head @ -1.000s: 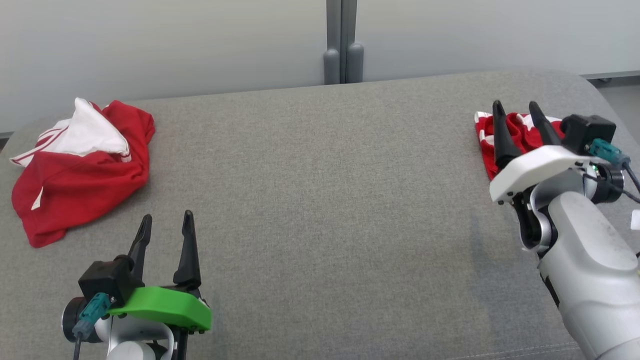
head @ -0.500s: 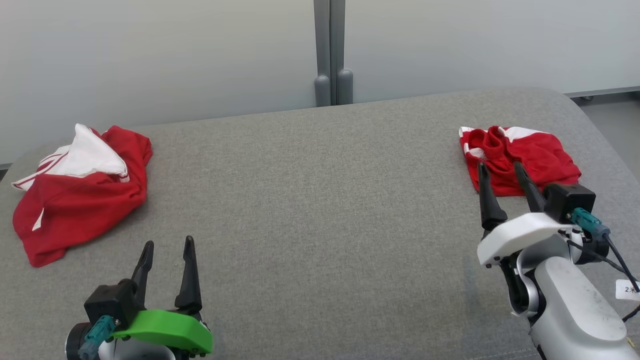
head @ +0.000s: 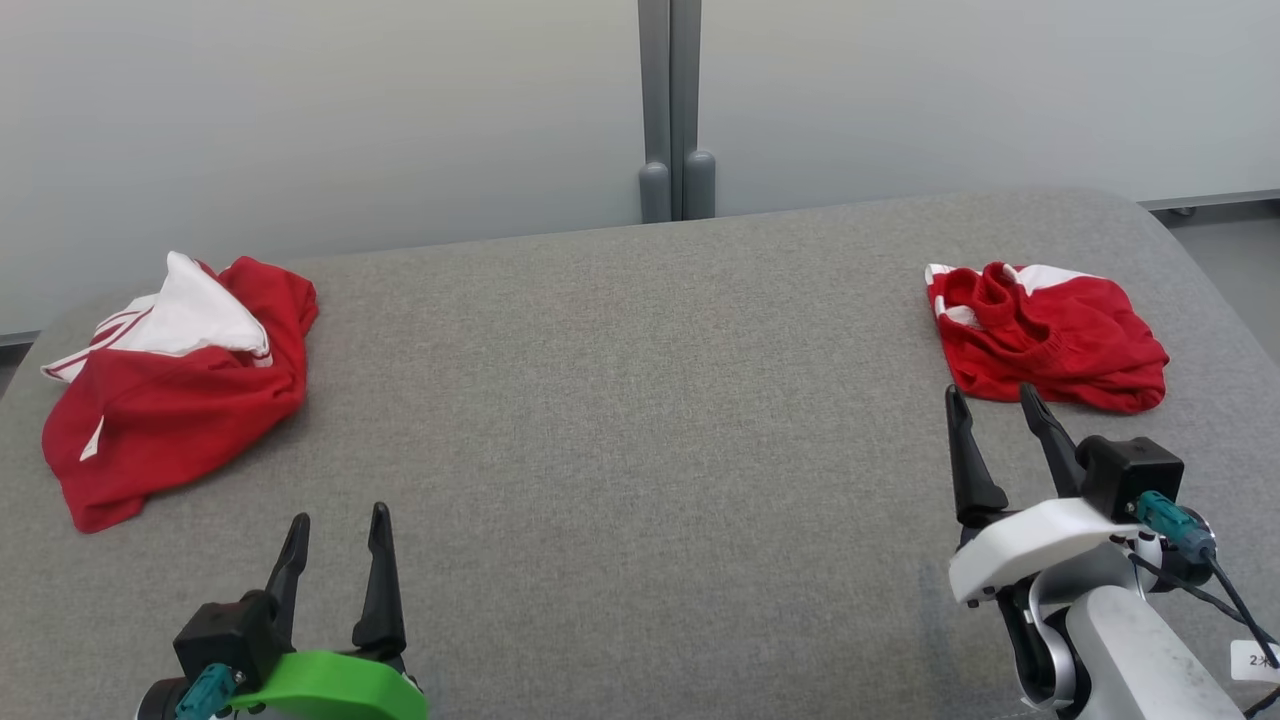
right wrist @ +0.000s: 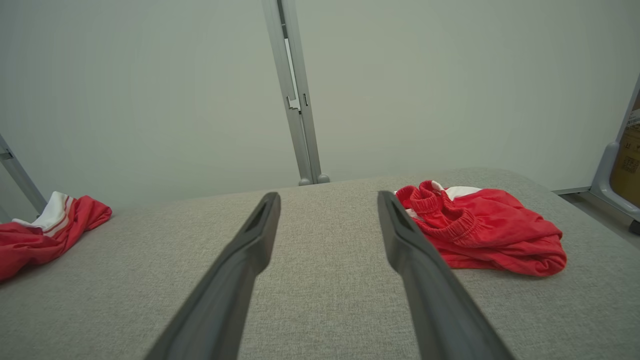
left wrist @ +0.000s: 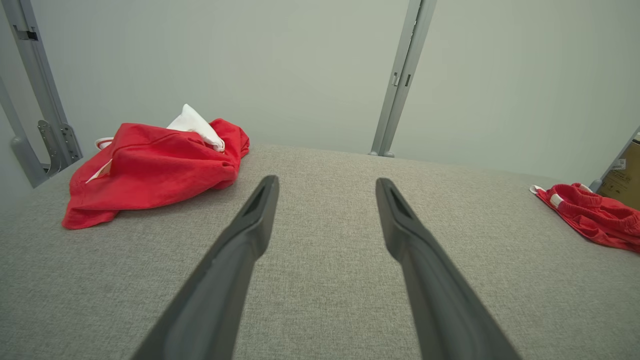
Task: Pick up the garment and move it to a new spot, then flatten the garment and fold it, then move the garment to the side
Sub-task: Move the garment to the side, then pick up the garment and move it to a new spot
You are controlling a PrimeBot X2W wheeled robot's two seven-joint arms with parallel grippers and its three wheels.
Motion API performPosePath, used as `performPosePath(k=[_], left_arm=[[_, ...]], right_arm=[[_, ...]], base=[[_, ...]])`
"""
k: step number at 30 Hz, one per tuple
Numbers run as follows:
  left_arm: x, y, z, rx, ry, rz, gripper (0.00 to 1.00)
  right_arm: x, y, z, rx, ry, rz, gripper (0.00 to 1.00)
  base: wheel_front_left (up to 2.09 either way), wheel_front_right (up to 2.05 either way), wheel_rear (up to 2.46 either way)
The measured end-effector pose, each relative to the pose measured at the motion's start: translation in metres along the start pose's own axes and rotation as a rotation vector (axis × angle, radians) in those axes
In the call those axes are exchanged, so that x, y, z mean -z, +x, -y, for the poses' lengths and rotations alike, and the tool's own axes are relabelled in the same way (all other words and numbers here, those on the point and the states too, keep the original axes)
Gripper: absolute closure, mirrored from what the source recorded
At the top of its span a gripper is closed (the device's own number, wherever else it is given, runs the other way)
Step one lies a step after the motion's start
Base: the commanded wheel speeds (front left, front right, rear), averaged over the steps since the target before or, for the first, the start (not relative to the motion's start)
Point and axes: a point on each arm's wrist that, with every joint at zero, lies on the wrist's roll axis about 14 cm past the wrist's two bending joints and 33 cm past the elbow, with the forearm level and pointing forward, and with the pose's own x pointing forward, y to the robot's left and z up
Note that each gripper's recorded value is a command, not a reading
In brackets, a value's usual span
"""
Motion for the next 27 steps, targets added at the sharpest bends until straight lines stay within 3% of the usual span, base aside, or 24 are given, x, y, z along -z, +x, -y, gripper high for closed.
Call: performPosePath(k=[27], left_arm=[[0.0,-0.013,-0.006,-0.028,0.016,0.01,0.0]], right_arm=[[0.004,-0.025,-0.005,-0.003,-0.008,-0.001,0.0]], base=[[0.0,0.0,0.0]])
